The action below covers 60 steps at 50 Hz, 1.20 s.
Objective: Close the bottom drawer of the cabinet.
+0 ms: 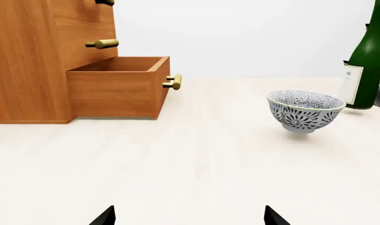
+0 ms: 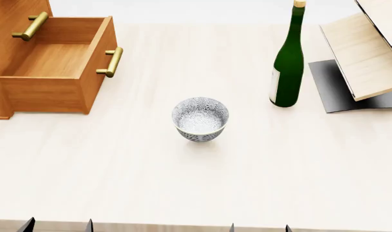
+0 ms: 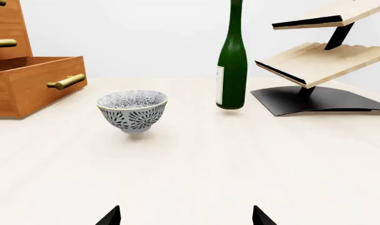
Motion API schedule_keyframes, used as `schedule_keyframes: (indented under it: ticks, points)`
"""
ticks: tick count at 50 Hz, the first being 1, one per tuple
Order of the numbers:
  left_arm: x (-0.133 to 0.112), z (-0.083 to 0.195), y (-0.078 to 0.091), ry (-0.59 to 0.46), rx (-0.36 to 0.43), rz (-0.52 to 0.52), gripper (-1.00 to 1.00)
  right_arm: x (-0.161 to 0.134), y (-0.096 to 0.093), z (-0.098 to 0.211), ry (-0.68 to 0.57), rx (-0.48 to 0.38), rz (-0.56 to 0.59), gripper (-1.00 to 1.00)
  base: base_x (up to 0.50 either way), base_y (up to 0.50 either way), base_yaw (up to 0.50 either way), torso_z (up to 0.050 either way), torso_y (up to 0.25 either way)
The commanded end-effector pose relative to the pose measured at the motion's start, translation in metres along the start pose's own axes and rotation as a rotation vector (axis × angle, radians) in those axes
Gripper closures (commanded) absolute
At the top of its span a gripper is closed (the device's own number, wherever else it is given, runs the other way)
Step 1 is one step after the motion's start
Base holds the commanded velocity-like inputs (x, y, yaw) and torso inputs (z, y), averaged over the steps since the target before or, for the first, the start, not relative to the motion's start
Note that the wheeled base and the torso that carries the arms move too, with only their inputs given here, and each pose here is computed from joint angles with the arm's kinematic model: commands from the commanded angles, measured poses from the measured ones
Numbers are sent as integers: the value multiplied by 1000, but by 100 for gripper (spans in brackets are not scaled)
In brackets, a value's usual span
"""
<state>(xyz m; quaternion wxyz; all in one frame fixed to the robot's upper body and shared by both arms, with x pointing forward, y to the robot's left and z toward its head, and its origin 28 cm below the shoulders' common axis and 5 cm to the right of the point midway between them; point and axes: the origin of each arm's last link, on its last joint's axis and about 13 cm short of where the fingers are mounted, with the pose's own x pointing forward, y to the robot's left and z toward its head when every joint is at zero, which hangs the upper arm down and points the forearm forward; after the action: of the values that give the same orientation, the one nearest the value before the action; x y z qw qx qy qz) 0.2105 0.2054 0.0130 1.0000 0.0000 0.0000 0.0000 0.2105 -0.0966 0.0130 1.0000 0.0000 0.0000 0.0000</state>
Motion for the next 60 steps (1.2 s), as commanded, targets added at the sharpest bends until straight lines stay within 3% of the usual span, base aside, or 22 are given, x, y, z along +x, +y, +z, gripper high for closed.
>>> schedule_keyframes:
  ticks: [1,2,3,12,23,30,49,60]
  points:
    - [-2,-7,1,36,26,-61,-100,3,-4,-20,33,80,-12,-100,0,0,0,0,0]
    - [23,-11,20,53,133,-56,-100,31,-16,-10,105,6,-81,-100,0,0,0,0,0]
    - [21,-13,20,64,153,-63,-100,30,-16,-12,186,-4,-85,-100,0,0,0,0,0]
    - [28,31,23,-27,201,-57,-100,39,-15,24,151,-39,-99,-100,0,0,0,0,0]
    - [23,64,29,-115,188,-27,-100,32,-14,59,85,-64,-110,-100,0,0,0,0,0]
    - [24,75,33,-157,198,2,-100,34,-14,65,70,-69,-94,-100,0,0,0,0,0]
    - [21,72,36,-160,193,25,-100,35,-13,70,63,-81,-64,-100,0,25,0,0,0]
    - [21,74,37,-159,190,27,-100,35,-11,68,65,-88,-45,-100,0,499,0,0,0]
